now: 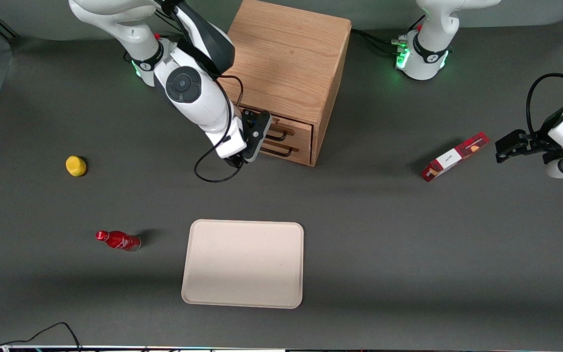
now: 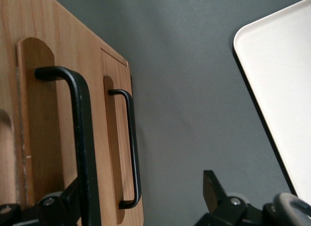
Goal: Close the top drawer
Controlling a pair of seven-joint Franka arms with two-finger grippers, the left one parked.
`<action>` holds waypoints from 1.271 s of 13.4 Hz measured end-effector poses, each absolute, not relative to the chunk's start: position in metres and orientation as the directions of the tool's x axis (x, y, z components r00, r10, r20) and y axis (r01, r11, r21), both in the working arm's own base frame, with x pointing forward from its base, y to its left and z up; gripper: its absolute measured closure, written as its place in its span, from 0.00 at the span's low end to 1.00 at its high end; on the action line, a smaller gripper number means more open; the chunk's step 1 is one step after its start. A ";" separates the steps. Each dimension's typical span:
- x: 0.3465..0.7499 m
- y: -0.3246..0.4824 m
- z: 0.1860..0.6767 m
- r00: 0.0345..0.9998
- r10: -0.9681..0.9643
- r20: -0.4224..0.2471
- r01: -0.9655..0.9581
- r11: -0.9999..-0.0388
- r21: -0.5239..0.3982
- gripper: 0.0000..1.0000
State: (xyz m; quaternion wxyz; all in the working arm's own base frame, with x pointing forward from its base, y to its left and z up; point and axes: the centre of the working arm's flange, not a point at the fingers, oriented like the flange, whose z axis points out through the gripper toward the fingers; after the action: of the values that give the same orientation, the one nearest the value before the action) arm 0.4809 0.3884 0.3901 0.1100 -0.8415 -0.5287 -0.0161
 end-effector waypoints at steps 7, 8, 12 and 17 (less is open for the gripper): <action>0.482 0.384 0.409 0.475 0.874 0.099 0.865 -0.444 -0.235 0.00; 0.482 0.384 0.417 0.477 0.873 0.102 0.864 -0.444 -0.238 0.00; 0.488 0.380 0.448 0.519 0.846 0.119 0.834 -0.472 -0.286 0.00; 0.518 0.300 0.525 0.701 0.698 0.149 0.711 -0.665 -0.228 0.00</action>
State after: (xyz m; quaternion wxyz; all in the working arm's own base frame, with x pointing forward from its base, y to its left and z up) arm 0.5178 0.3004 0.5253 0.1355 -0.9121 -0.3860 -0.0245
